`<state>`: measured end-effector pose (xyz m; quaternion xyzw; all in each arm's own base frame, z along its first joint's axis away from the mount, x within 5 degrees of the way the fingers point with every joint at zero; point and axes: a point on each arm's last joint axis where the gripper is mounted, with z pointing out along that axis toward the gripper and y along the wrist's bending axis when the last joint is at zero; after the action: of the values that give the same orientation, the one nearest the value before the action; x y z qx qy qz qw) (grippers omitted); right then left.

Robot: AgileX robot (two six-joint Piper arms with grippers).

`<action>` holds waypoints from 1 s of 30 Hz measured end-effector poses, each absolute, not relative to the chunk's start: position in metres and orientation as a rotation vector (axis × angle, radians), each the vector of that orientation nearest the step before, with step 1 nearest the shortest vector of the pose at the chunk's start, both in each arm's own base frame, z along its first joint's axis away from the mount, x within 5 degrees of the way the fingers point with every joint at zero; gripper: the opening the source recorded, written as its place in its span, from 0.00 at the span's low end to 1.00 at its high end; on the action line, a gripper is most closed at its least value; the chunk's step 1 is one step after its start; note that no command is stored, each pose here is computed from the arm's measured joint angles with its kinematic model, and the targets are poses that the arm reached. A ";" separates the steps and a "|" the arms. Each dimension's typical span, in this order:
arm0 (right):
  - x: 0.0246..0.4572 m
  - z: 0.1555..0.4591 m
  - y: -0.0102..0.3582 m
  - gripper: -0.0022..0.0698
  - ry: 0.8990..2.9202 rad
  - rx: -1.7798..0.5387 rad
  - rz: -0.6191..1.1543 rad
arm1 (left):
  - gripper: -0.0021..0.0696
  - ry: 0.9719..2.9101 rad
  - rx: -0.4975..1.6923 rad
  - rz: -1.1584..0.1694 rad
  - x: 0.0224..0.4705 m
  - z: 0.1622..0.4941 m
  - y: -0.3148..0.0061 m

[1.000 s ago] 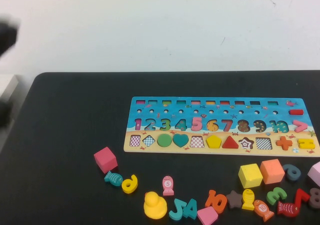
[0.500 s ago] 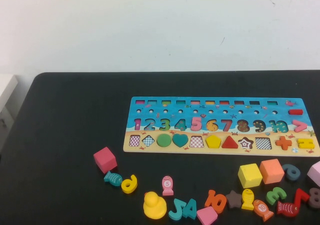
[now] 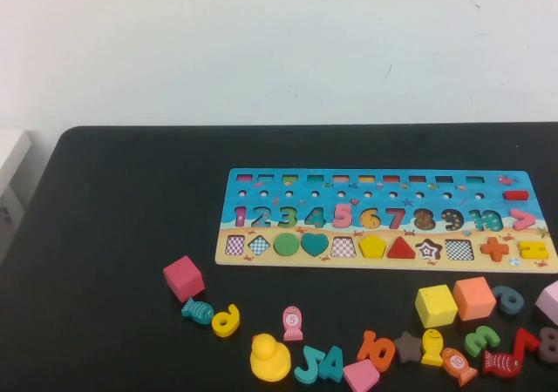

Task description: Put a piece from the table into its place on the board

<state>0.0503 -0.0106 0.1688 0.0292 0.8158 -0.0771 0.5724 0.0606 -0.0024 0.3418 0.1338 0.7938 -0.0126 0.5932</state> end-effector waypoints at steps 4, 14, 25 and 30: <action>0.050 0.169 -0.011 0.06 1.913 0.068 -0.181 | 0.03 1.832 0.152 -0.018 0.049 0.335 0.006; 0.050 0.169 -0.011 0.06 1.913 0.068 -0.181 | 0.03 1.947 -0.192 -0.047 0.055 0.269 0.006; 0.050 0.169 -0.011 0.06 1.913 0.068 -0.181 | 0.03 1.643 -0.101 -0.115 0.061 0.203 0.000; 0.050 0.169 -0.011 0.06 1.913 0.068 -0.181 | 0.03 1.671 -0.129 -0.135 0.056 0.191 0.000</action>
<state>0.0503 -0.0106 0.1688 0.0292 0.8158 -0.0771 0.5724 0.0562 -0.0001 0.1912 -0.0573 0.7404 -0.0598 0.6671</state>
